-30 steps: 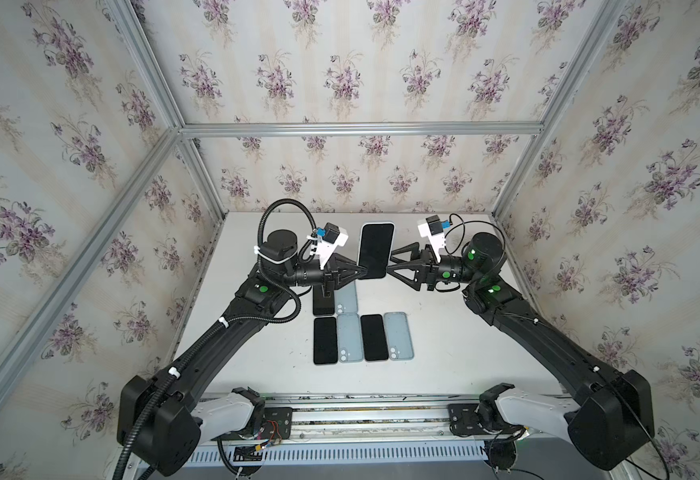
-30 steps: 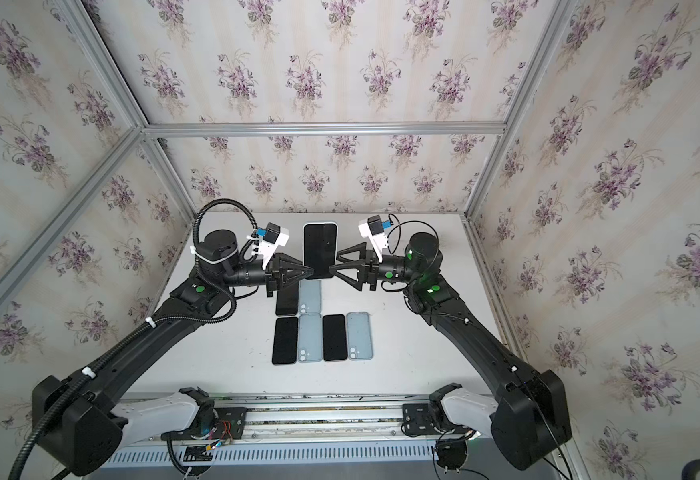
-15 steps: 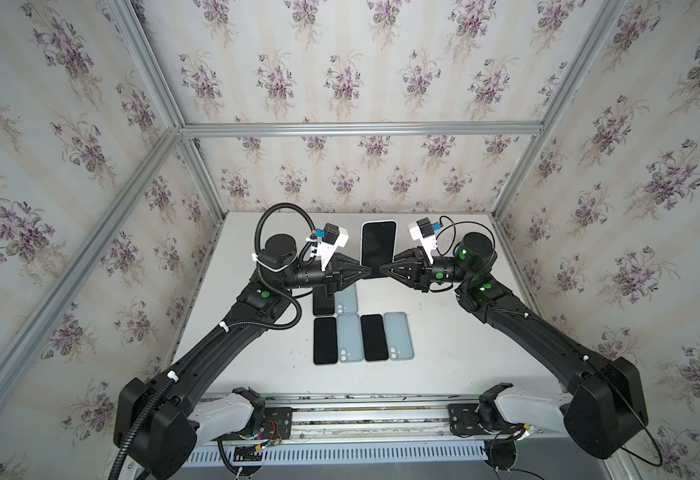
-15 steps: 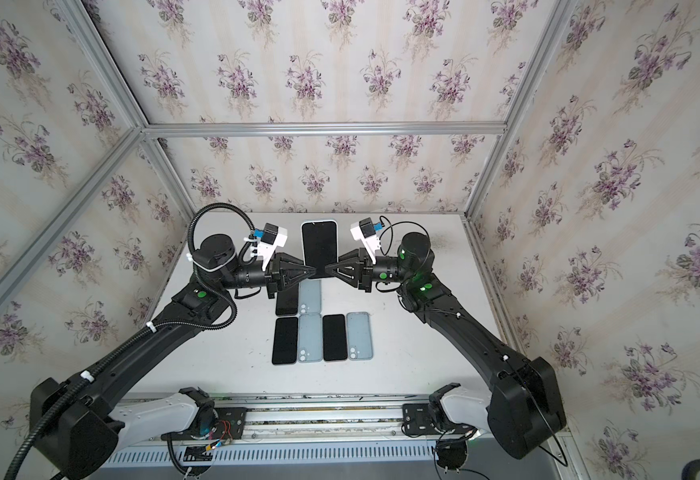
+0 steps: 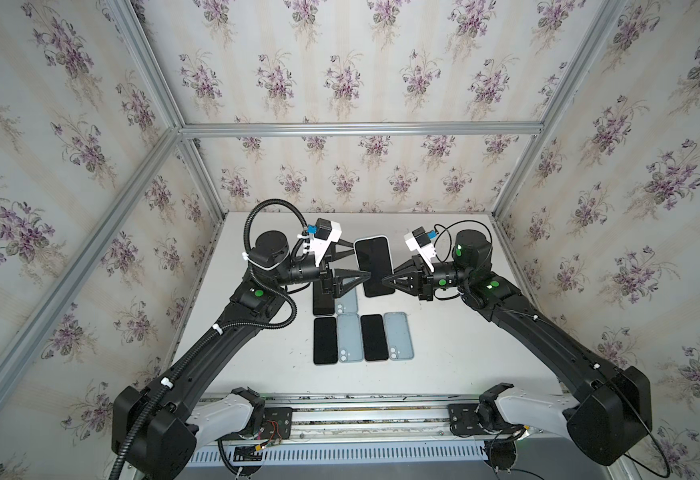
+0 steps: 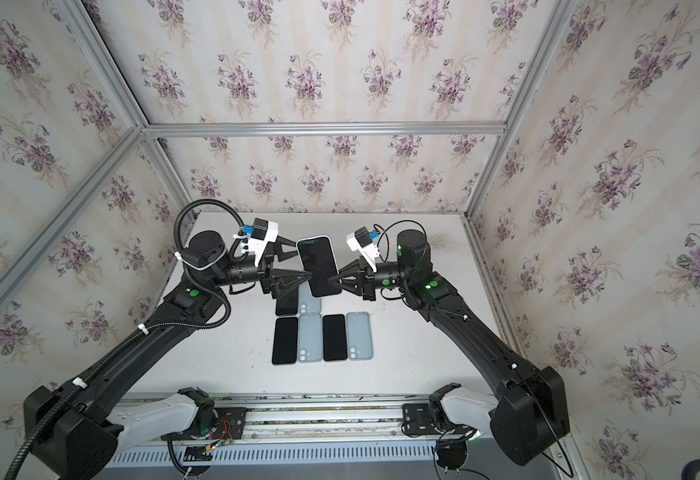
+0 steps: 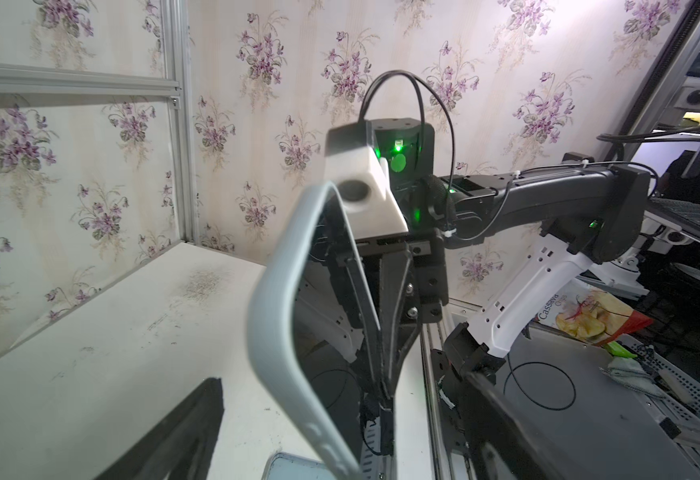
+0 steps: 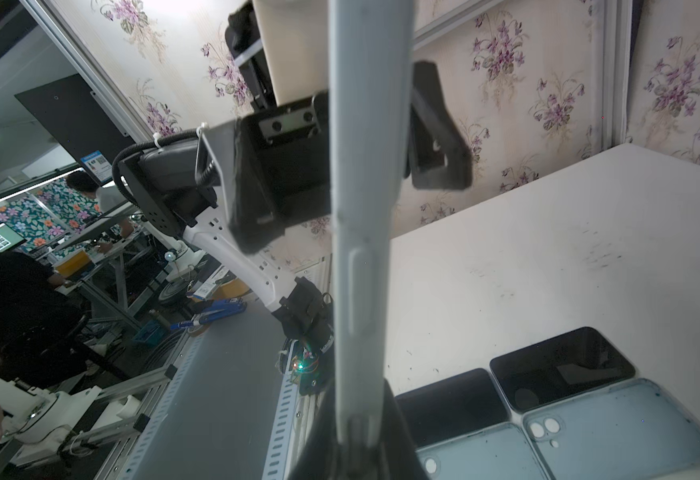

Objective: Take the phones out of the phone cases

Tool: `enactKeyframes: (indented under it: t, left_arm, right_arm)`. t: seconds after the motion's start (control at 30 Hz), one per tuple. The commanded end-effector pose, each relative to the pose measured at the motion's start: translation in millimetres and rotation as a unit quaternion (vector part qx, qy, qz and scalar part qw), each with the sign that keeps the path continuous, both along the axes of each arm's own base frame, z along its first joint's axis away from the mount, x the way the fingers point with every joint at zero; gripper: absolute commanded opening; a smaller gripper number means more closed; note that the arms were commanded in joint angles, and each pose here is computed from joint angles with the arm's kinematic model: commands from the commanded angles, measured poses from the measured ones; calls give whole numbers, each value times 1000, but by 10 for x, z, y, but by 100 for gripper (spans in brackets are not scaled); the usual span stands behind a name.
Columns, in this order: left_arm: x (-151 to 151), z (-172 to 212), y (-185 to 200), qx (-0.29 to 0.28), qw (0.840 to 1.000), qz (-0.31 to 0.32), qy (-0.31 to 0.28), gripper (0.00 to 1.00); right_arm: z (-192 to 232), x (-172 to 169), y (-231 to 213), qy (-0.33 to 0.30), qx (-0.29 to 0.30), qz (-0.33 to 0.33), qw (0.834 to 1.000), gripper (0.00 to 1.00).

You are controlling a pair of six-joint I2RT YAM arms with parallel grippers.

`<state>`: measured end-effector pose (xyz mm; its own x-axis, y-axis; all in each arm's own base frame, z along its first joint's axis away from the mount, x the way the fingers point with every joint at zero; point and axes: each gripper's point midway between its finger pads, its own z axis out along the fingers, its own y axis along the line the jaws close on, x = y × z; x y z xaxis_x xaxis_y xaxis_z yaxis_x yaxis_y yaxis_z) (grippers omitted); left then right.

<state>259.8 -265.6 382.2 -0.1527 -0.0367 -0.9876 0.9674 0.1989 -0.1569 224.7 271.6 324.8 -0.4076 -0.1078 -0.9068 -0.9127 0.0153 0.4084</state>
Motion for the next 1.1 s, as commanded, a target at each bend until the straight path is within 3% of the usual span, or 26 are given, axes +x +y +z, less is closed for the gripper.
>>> enactKeyframes:
  t: [0.0, 0.17, 0.63, 1.07]
  left_arm:
    - [-30, 6, 43, 11, 999, -34, 5, 92]
    - [0, -67, 40, 25, 997, -70, 20, 94]
    - [92, -140, -39, 36, 993, -100, 56, 79]
    - [79, -179, -61, 39, 990, -113, 77, 20]
  right_arm:
    - [45, -92, -12, -37, 2, 25, 999, 1]
    - [7, -124, -13, -33, -2, 36, 999, 0]
    - [-155, -173, -22, -29, -24, 45, 998, 0]
    - [-217, -143, -23, -29, -33, 36, 998, 0]
